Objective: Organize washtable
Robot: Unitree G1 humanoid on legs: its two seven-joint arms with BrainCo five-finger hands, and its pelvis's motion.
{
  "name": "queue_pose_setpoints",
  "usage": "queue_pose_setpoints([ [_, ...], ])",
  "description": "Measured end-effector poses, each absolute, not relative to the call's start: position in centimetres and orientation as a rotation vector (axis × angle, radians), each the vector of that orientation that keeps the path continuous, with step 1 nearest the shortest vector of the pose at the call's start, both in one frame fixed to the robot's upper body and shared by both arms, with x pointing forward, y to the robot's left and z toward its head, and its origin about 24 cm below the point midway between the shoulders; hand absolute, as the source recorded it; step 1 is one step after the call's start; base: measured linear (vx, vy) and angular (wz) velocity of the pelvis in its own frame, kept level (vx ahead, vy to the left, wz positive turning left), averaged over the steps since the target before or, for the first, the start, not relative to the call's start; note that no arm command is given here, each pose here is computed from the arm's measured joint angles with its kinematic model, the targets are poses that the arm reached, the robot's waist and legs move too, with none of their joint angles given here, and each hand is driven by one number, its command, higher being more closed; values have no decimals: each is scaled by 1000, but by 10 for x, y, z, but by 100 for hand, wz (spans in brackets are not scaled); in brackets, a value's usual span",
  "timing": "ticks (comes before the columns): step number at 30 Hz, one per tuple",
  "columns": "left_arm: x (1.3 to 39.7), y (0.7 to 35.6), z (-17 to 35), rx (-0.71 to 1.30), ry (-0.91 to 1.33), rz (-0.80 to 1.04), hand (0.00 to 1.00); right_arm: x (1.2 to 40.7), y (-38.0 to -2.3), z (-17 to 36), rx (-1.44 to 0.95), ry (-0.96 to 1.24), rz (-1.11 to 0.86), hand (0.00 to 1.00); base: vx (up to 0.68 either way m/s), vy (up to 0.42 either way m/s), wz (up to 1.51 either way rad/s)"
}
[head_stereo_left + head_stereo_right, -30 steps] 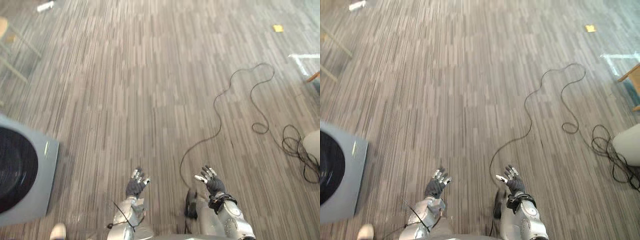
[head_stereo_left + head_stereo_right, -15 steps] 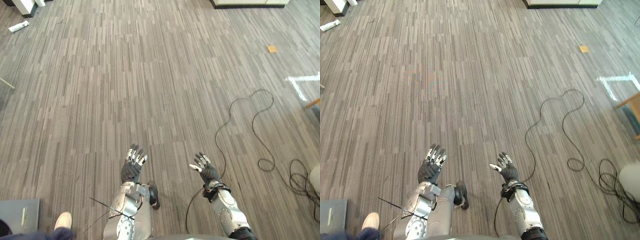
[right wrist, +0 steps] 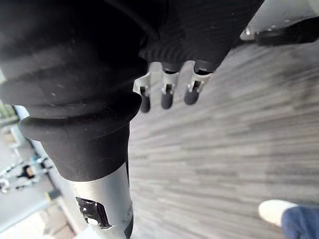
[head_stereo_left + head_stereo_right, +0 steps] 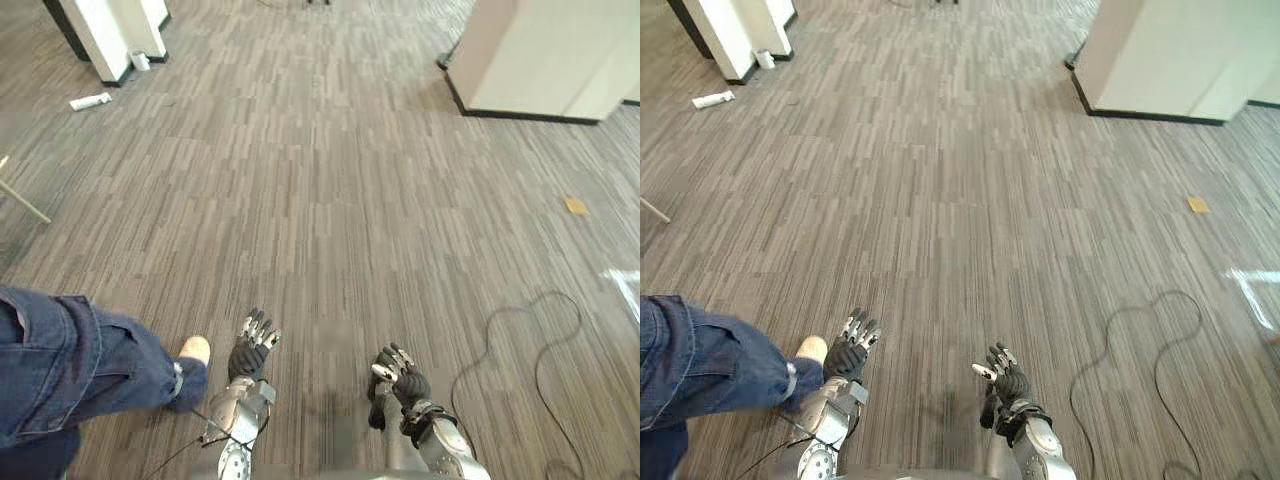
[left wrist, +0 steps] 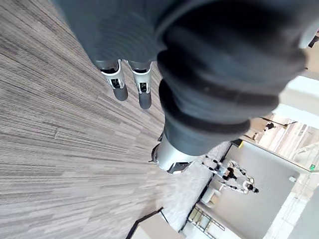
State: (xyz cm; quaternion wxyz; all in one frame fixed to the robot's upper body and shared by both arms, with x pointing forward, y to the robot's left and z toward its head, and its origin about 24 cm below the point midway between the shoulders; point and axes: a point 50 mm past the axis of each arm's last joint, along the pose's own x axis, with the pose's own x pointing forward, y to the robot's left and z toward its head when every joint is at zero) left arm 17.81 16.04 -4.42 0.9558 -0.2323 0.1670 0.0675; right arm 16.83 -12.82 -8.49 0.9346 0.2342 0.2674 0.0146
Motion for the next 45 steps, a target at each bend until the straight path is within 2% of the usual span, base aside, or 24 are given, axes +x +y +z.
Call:
queue_pose_setpoints([
  [4,173,143,-56,-549,395,156,0,178,-151,-81,392,528,31,0,833,-224,6],
  [7,181,138,-58,-570,412,145,0,188,-159,-75,429,488,-31,0,906,-137,-21],
  [11,178,154,-58,-566,394,209,0,206,-155,-57,457,382,-6,0,742,-51,-13],
  [14,168,165,-61,-575,394,277,0,211,-155,-54,446,376,9,0,774,180,-32],
  [18,150,185,-66,-560,407,373,0,211,-136,-60,463,416,78,0,723,268,-30],
  [25,153,193,-62,-483,408,327,0,207,-110,-65,514,451,165,0,651,158,-9],
  [30,181,171,-54,-443,382,158,0,178,-131,-80,536,503,50,0,605,-70,58],
  [34,182,166,-62,-420,423,127,0,171,-130,-86,539,542,48,0,863,-240,52],
  [39,169,146,-79,-528,521,151,0,192,-154,-77,464,500,17,0,950,-230,-56],
  [45,177,154,-67,-534,448,175,0,224,-145,-54,473,380,41,0,745,-19,-35],
])
